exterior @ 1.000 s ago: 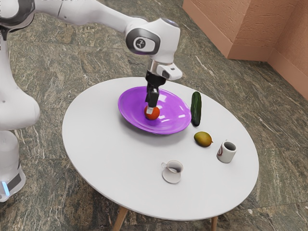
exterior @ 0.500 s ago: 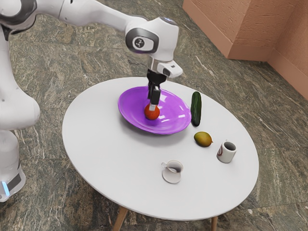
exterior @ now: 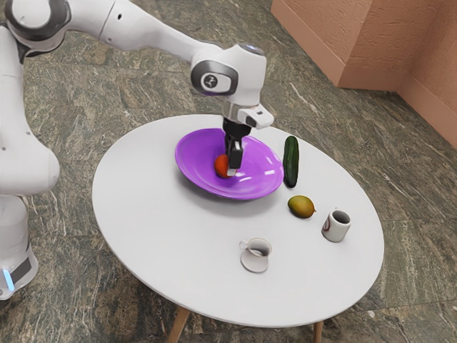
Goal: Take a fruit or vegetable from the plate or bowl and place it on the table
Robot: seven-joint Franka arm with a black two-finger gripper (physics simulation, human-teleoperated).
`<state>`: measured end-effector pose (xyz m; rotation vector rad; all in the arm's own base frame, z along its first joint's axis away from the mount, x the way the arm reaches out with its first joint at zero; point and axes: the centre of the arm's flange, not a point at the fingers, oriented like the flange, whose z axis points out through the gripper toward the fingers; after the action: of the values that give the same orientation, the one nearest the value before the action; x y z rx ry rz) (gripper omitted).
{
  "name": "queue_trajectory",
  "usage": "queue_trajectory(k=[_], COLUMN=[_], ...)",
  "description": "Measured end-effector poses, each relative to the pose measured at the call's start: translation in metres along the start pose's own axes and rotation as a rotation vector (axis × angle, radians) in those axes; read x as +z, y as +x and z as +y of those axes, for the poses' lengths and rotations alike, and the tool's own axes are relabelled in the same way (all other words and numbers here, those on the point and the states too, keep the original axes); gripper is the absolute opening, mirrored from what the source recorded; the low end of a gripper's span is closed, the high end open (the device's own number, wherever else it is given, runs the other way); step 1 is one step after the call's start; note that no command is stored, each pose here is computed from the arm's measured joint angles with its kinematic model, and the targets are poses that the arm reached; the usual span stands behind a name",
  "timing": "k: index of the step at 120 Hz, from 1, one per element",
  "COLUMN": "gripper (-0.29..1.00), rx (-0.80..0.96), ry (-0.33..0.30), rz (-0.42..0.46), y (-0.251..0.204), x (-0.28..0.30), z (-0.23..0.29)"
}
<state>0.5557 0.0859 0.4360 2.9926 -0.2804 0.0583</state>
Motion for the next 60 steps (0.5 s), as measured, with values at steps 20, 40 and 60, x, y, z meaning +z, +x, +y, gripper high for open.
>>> queue_trajectory(k=[20,40,60], gripper=[0.25,0.2,0.18], rx=[-0.03,-0.048,0.066], ry=[0.038,0.026,-0.061], rz=[0.032,-0.067,-0.22], y=[0.011,0.003,-0.053], x=[-0.034,-0.062,-0.067], z=[-0.002,0.02,0.146])
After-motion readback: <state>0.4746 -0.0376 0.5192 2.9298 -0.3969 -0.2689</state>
